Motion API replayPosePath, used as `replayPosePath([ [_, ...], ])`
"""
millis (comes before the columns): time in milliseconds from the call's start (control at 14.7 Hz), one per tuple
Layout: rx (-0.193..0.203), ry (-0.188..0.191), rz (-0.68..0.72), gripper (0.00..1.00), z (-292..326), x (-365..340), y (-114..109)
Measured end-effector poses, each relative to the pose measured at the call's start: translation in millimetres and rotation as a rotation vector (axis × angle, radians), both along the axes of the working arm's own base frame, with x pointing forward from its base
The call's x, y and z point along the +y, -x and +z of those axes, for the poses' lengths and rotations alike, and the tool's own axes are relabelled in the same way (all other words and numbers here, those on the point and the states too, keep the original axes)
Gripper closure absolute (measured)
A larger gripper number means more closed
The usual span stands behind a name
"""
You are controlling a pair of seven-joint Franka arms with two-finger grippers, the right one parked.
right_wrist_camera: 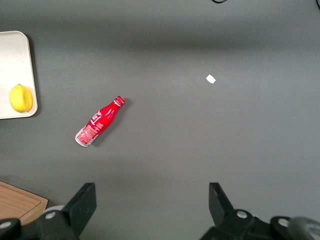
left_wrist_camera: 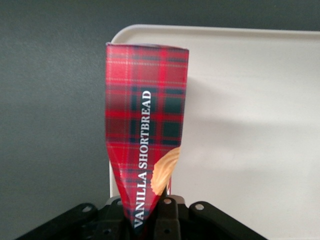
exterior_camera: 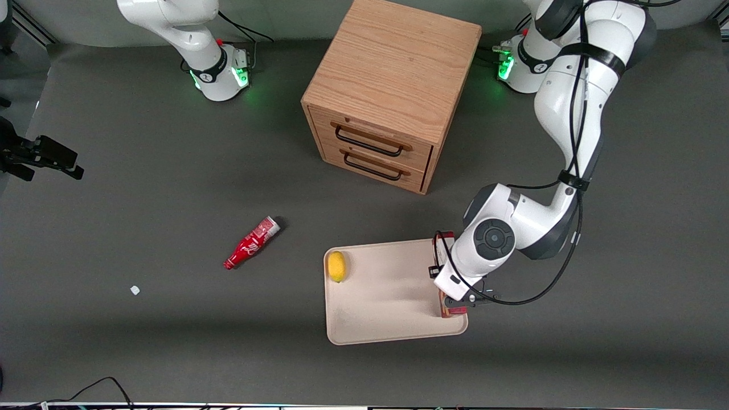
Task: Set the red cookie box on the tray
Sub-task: 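Lower the box upright onto the tray near its rim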
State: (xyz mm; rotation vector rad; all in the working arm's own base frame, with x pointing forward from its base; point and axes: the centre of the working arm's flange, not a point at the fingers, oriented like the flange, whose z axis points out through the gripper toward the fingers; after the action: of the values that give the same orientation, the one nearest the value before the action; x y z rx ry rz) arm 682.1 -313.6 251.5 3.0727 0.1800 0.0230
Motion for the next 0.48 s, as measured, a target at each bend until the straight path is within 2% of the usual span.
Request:
replayPosePath([
  [476, -0.005, -0.011, 0.010, 0.84, -12.1, 7.6, -3.6],
])
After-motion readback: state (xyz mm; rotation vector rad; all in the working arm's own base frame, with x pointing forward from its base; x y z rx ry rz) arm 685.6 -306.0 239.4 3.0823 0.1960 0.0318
